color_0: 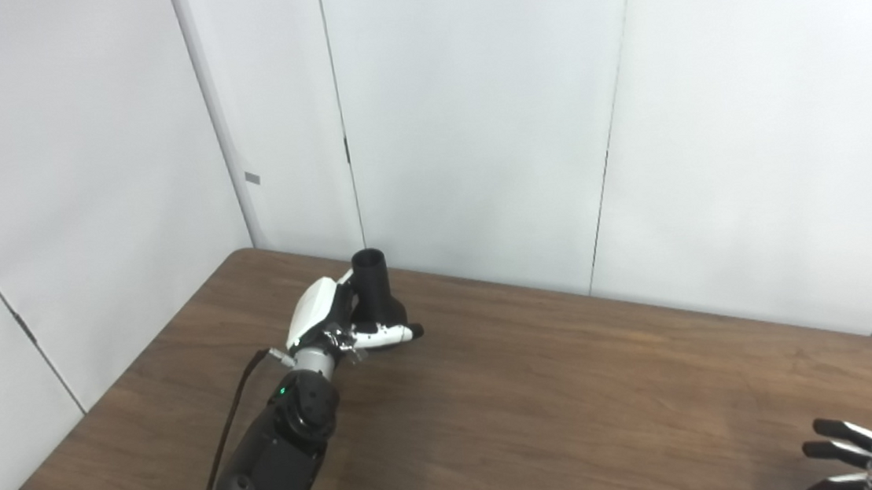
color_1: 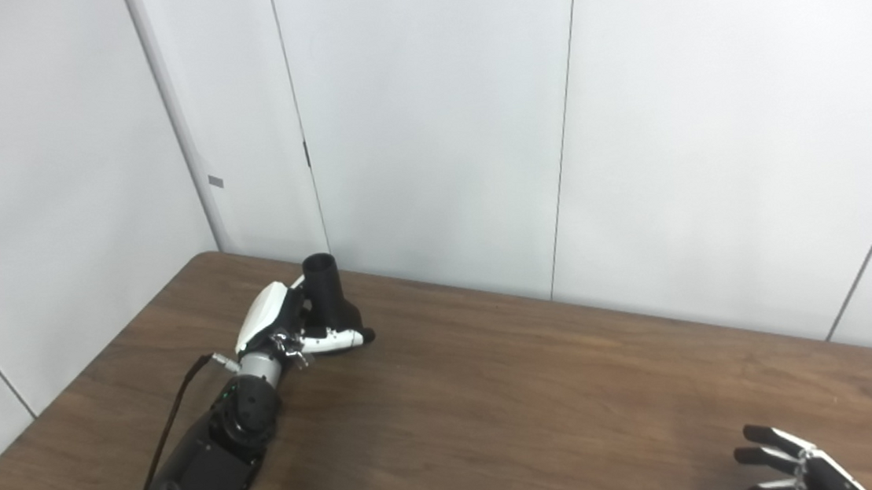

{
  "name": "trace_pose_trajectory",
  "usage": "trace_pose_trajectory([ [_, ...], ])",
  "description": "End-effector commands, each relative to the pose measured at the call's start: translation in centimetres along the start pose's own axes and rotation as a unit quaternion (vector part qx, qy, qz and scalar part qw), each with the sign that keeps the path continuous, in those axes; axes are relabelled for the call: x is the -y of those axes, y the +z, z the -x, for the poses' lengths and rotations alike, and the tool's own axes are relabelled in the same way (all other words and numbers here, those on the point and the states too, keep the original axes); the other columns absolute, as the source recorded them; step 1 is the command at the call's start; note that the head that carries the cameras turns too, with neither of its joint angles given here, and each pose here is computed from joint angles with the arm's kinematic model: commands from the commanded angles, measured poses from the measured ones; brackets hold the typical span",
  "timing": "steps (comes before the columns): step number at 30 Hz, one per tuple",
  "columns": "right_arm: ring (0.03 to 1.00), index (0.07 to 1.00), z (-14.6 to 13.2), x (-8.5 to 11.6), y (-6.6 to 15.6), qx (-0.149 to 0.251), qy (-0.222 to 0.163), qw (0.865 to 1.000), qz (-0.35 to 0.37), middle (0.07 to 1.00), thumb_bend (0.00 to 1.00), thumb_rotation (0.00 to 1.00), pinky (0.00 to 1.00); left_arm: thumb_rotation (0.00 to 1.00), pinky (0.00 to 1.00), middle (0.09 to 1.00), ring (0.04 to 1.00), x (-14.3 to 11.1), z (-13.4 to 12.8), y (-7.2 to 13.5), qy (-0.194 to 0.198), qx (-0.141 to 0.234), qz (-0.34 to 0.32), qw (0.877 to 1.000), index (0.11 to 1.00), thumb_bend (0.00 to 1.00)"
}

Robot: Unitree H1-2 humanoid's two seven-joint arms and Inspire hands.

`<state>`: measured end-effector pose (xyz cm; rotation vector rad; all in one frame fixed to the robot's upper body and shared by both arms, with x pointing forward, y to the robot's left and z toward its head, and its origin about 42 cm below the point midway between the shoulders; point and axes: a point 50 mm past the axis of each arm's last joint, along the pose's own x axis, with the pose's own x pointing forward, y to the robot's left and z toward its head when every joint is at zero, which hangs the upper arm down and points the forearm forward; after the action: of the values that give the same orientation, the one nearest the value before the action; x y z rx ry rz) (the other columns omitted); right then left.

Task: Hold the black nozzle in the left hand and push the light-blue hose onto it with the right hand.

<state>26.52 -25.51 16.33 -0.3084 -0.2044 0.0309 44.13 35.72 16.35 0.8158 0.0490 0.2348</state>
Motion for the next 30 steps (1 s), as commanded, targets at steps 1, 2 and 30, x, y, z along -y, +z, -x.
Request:
trace_pose_trajectory([
  [1, 0.52, 0.745, -0.4, 0.5, 1.6, 0.033, -0.007, 0.999, 0.004, 0.679, 0.6, 0.0, 0.39, 0.16, 0.6, 0.754, 0.703, 0.6, -0.4, 0.5, 0.005, 0.014, -0.008, 1.0, 0.792, 0.88],
  [2, 0.519, 0.745, -0.4, 0.5, 1.6, 0.033, -0.007, 0.999, 0.004, 0.678, 0.6, 0.0, 0.39, 0.07, 0.54, 0.667, 0.622, 0.6, -0.4, 0.4, 0.012, 0.016, -0.009, 1.0, 0.717, 0.83],
  [30, 0.531, 0.763, -1.1, 0.0, 1.1, 0.028, -0.014, 0.999, -0.004, 0.682, 0.57, 0.0, 0.4, 0.0, 0.35, 0.437, 0.392, 7.4, 4.7, 0.1, 0.007, 0.131, 0.027, 0.991, 0.509, 0.52],
])
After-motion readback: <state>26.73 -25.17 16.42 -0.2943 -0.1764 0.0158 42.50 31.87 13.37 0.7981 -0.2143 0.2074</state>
